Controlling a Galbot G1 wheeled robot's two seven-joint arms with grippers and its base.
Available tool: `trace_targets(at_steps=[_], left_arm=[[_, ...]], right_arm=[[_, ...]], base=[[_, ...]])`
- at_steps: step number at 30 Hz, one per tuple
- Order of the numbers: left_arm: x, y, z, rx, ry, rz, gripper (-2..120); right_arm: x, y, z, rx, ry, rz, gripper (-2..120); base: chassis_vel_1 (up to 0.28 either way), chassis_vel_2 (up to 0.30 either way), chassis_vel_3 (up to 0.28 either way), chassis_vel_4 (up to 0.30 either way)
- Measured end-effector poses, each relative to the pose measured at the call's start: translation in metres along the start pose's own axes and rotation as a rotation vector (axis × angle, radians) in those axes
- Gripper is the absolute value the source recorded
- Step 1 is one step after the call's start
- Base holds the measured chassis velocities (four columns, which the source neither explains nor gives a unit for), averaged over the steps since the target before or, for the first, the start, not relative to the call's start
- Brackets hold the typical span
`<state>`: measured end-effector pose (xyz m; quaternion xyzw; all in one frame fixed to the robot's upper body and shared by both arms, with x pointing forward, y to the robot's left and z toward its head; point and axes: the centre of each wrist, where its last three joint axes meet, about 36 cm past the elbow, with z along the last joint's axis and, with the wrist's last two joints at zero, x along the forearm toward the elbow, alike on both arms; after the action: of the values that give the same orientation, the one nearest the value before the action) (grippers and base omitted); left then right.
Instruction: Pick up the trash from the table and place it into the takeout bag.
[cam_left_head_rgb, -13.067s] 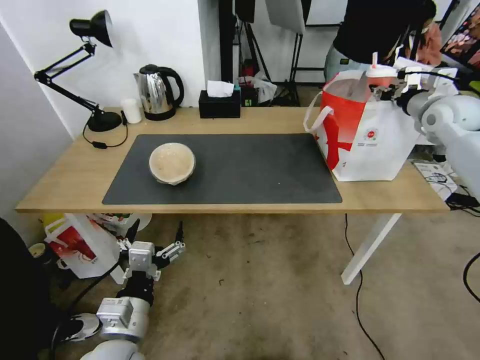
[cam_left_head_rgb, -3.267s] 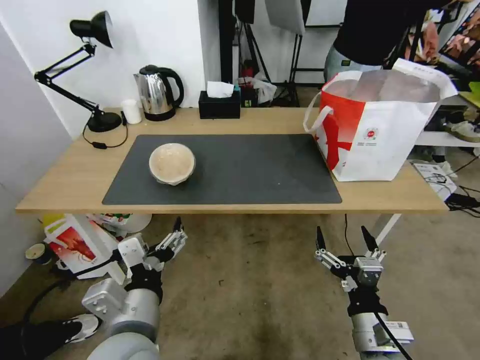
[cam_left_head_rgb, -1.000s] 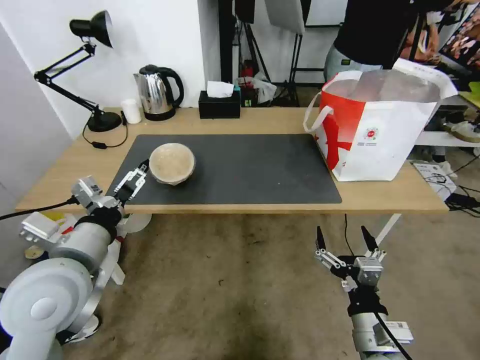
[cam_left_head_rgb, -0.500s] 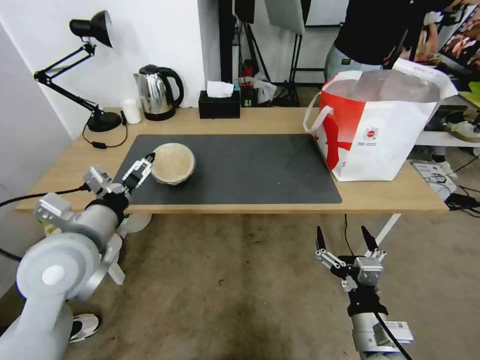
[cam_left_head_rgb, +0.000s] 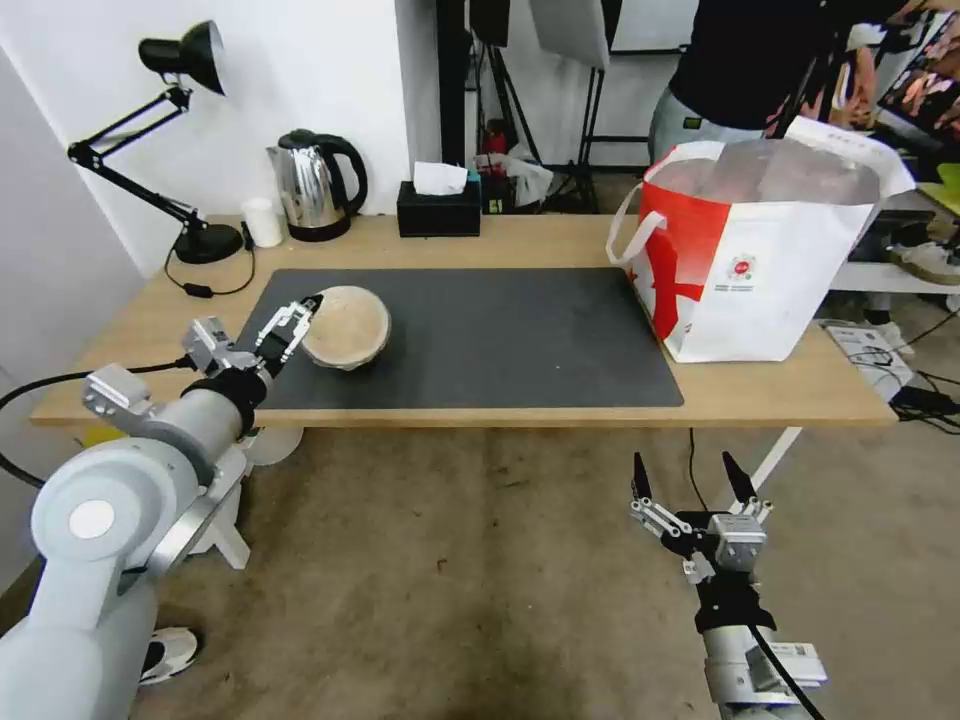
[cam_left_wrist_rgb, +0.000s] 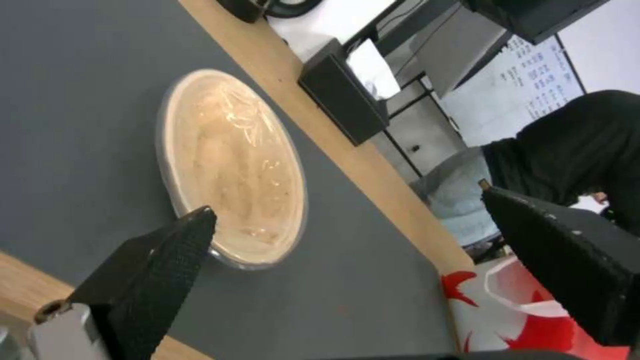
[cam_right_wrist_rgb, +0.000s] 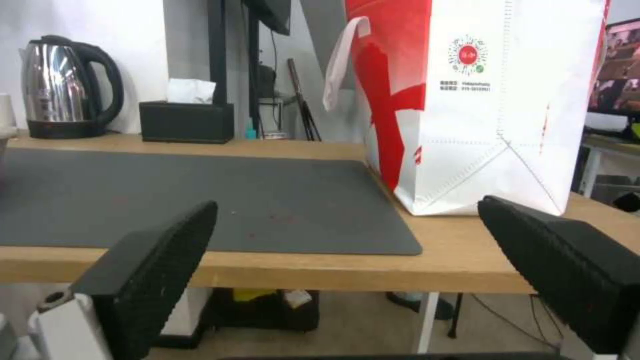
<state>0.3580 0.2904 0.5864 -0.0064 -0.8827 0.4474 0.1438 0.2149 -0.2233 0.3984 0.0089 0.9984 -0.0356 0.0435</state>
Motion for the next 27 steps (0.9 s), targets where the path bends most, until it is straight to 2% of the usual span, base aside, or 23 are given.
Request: trace_targets(at_steps=[18, 27], left_arm=[[-0.012, 0.004, -0.009, -0.029, -0.025, -0.028, 100], [-0.04, 0.013, -0.018, -0.044, -0.025, -0.076, 100]], right_arm=[[0.0, 0.0, 0.0, 0.0, 0.0, 0.0, 100], [0.0, 0.0, 0.0, 0.0, 0.0, 0.0, 100]], base=[[0.0, 0.0, 0.0, 0.0], [0.0, 0.0, 0.0, 0.0]])
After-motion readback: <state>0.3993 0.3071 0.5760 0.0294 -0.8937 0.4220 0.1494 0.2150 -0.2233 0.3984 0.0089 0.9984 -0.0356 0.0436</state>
